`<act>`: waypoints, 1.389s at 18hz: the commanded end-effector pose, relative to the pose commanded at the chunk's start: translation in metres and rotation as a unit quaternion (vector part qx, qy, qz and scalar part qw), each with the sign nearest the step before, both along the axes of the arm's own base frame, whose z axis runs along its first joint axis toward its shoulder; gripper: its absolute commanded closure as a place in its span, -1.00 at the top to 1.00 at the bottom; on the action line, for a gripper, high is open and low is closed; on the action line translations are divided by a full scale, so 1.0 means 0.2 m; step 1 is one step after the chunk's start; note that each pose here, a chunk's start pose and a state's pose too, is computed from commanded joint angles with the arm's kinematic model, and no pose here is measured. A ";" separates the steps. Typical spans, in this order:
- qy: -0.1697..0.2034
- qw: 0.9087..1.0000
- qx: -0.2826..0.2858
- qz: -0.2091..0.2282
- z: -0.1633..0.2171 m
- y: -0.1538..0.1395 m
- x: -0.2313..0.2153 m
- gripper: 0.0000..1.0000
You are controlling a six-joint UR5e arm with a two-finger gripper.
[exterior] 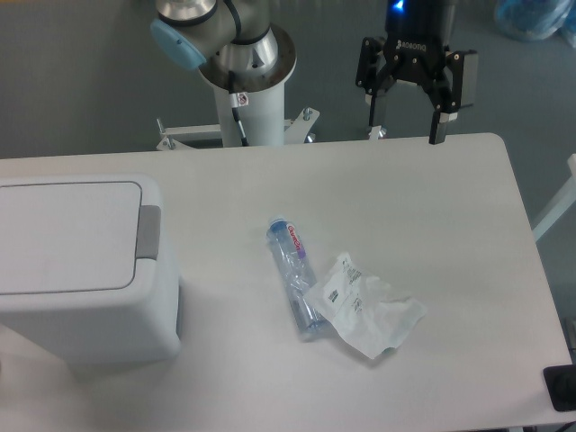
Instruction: Open the trash can
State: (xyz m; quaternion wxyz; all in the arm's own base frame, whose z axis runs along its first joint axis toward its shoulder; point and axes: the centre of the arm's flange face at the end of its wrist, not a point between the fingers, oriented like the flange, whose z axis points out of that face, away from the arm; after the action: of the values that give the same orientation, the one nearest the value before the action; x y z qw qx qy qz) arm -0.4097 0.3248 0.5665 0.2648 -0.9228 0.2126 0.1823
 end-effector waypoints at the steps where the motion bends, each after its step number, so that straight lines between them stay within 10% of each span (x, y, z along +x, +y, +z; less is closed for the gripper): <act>1: -0.003 1.000 0.000 0.002 -0.01 0.00 0.00 1.00; 15: -0.093 0.991 0.054 0.084 0.05 0.30 0.27 1.00; 25: -0.210 0.952 0.119 0.187 0.01 0.65 0.52 1.00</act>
State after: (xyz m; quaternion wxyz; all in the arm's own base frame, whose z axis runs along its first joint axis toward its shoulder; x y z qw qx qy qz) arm -0.3065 0.4540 0.5692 0.3726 -0.9252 -0.0473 0.0548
